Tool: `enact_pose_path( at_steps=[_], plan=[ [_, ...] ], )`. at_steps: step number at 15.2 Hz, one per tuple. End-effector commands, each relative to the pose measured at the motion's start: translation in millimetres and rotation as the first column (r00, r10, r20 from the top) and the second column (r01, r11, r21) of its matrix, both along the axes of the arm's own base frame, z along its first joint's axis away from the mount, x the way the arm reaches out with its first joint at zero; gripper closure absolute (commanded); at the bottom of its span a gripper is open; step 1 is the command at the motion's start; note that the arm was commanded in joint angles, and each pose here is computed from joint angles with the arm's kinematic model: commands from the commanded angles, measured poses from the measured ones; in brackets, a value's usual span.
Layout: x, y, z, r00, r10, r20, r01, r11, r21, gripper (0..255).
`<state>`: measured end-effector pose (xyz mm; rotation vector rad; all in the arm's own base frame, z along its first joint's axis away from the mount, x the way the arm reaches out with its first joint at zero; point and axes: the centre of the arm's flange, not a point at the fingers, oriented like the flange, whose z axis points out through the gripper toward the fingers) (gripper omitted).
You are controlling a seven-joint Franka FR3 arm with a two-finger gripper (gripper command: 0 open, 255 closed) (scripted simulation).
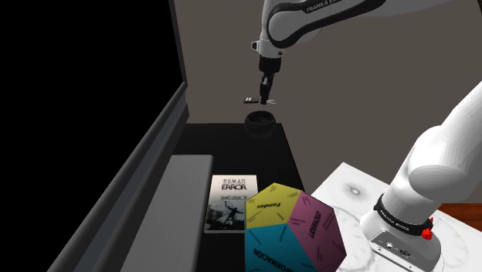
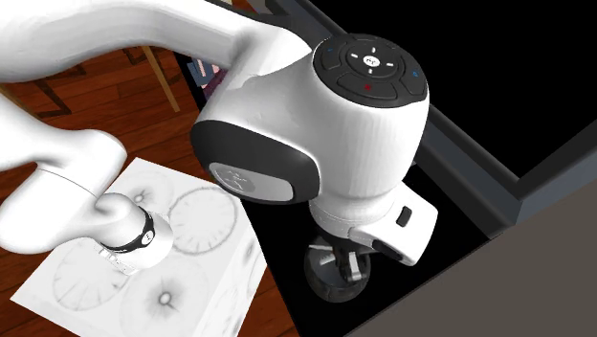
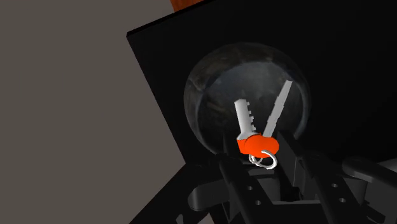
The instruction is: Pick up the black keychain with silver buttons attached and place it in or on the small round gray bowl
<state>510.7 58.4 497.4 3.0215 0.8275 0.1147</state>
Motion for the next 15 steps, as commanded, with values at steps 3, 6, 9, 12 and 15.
enact_pose_path(
  at_steps=[3,6,9,12,15],
  plan=[
    [0,-1,-22,1.000,0.000,0.000,0.000,1.000,0.000,255],
    [0,-1,-38,1.000,0.000,0.000,0.000,1.000,0.000,255],
    [0,-1,-53,1.000,0.000,0.000,0.000,1.000,0.000,255],
    [0,-1,-60,1.000,0.000,0.000,0.000,1.000,0.000,255],
    [0,-1,-60,1.000,0.000,0.000,0.000,1.000,0.000,255]
  ],
)
